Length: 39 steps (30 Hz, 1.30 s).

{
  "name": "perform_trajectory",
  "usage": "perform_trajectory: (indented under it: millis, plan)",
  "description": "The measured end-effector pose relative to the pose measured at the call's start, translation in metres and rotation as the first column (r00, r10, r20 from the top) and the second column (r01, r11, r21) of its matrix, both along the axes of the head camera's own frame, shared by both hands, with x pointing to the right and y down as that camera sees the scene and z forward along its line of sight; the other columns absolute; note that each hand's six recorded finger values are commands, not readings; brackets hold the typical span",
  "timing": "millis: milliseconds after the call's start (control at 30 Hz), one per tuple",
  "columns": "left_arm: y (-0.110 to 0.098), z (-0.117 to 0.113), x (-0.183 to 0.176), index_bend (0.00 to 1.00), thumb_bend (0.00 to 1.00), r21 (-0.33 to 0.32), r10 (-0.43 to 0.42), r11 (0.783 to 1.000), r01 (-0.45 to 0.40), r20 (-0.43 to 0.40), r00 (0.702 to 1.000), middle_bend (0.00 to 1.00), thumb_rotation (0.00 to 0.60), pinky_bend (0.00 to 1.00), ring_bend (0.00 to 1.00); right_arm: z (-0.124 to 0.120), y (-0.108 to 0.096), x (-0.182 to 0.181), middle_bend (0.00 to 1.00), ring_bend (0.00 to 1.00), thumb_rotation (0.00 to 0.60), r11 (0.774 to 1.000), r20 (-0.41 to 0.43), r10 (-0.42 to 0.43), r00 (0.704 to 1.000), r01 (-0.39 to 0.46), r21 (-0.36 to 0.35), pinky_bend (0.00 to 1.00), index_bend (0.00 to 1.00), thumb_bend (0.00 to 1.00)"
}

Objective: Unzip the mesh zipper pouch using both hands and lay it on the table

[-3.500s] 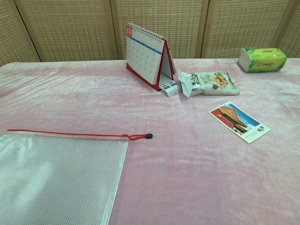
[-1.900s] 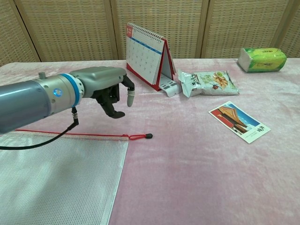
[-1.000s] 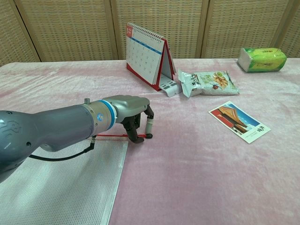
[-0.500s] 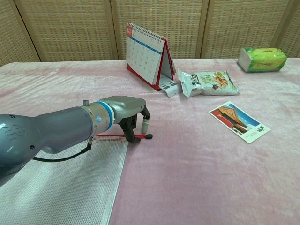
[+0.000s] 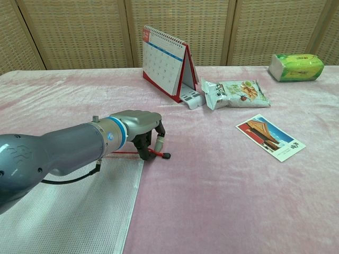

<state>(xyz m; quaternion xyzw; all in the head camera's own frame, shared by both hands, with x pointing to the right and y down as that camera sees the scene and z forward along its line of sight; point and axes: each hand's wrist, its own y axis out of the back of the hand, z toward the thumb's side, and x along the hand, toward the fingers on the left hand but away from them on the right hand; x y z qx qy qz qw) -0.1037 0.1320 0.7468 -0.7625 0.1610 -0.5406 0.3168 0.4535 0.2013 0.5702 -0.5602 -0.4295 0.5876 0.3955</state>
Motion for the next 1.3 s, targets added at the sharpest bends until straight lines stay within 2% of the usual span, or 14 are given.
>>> perform_trajectory:
  millis: [233,400,700,900,933,1000,1067,1100,1133,1167,1200,1233,1267,1300]
  plan:
    - [0.002,-0.001,0.004,0.66,0.60,0.004,-0.004,1.000,0.004,-0.006,1.000,1.00,0.600,1.00,1.00,-0.001,0.000,0.001,0.00,0.00,0.600,1.000,0.007,0.002,1.000,-0.002,0.000,0.00,0.09,0.00]
    - [0.001,-0.007,0.006,0.76,0.62,0.007,-0.019,1.000,0.019,-0.032,0.999,1.00,0.600,1.00,1.00,-0.003,0.000,0.001,0.00,0.00,0.600,1.000,0.011,0.001,1.000,-0.001,0.004,0.00,0.09,0.00]
    - [-0.014,-0.032,0.002,0.84,0.69,0.005,-0.092,0.996,0.093,-0.138,0.986,1.00,0.600,1.00,1.00,-0.001,0.003,-0.002,0.00,0.00,0.600,1.000,0.020,-0.008,1.000,0.008,-0.009,0.00,0.09,0.00]
    - [-0.031,-0.053,-0.007,0.85,0.72,-0.033,-0.181,0.983,0.178,-0.237,0.955,1.00,0.600,1.00,1.00,0.008,-0.003,-0.009,0.00,0.00,0.600,0.999,0.058,-0.011,0.998,0.013,-0.042,0.00,0.11,0.00]
    - [-0.034,-0.056,-0.009,0.85,0.72,-0.043,-0.196,0.981,0.191,-0.255,0.947,1.00,0.600,1.00,1.00,0.011,-0.006,-0.012,0.03,0.01,0.600,0.998,0.078,-0.014,0.997,0.018,-0.053,0.00,0.12,0.00]
    - [-0.039,-0.062,-0.011,0.85,0.72,-0.052,-0.213,0.977,0.206,-0.282,0.936,1.00,0.600,1.00,1.00,0.015,-0.012,-0.018,0.21,0.16,0.600,0.997,0.118,-0.019,0.993,0.027,-0.070,0.00,0.14,0.00]
    - [-0.044,-0.069,-0.012,0.85,0.72,-0.043,-0.213,0.977,0.210,-0.307,0.927,1.00,0.600,1.00,1.00,0.020,-0.023,-0.027,0.56,0.53,0.600,0.997,0.180,-0.019,0.984,0.033,-0.075,0.15,0.18,0.00]
    - [-0.046,-0.073,-0.012,0.85,0.72,-0.037,-0.211,0.977,0.210,-0.320,0.924,1.00,0.600,1.00,1.00,0.021,-0.028,-0.030,0.66,0.64,0.600,0.997,0.210,-0.015,0.978,0.031,-0.075,0.26,0.19,0.00]
    - [-0.049,-0.077,-0.013,0.85,0.72,-0.031,-0.209,0.977,0.211,-0.338,0.918,1.00,0.600,1.00,1.00,0.023,-0.034,-0.035,0.77,0.76,0.600,0.997,0.253,-0.005,0.967,0.025,-0.078,0.46,0.21,0.00]
    - [-0.051,-0.081,-0.013,0.85,0.72,-0.026,-0.207,0.977,0.212,-0.352,0.913,1.00,0.600,1.00,1.00,0.025,-0.039,-0.039,0.83,0.82,0.600,0.996,0.288,0.005,0.958,0.020,-0.084,0.60,0.23,0.00]
    - [-0.052,-0.085,-0.014,0.85,0.72,-0.021,-0.206,0.977,0.213,-0.366,0.907,1.00,0.600,1.00,1.00,0.028,-0.043,-0.043,0.90,0.89,0.600,0.995,0.322,0.017,0.947,0.014,-0.094,0.80,0.24,0.00]
    - [-0.055,-0.089,-0.014,0.85,0.72,-0.016,-0.205,0.976,0.216,-0.384,0.900,1.00,0.600,1.00,1.00,0.031,-0.048,-0.048,0.95,0.94,0.600,0.994,0.364,0.034,0.931,0.008,-0.113,0.93,0.25,0.00]
    - [-0.056,-0.092,-0.015,0.85,0.72,-0.012,-0.205,0.976,0.218,-0.396,0.895,1.00,0.600,1.00,1.00,0.034,-0.051,-0.052,0.98,0.97,0.600,0.991,0.393,0.047,0.918,0.005,-0.132,0.99,0.27,0.00]
    - [-0.058,-0.096,-0.015,0.85,0.72,-0.008,-0.206,0.975,0.221,-0.408,0.889,1.00,0.600,1.00,1.00,0.037,-0.054,-0.056,0.99,0.98,0.600,0.988,0.420,0.063,0.905,0.003,-0.153,1.00,0.27,0.00]
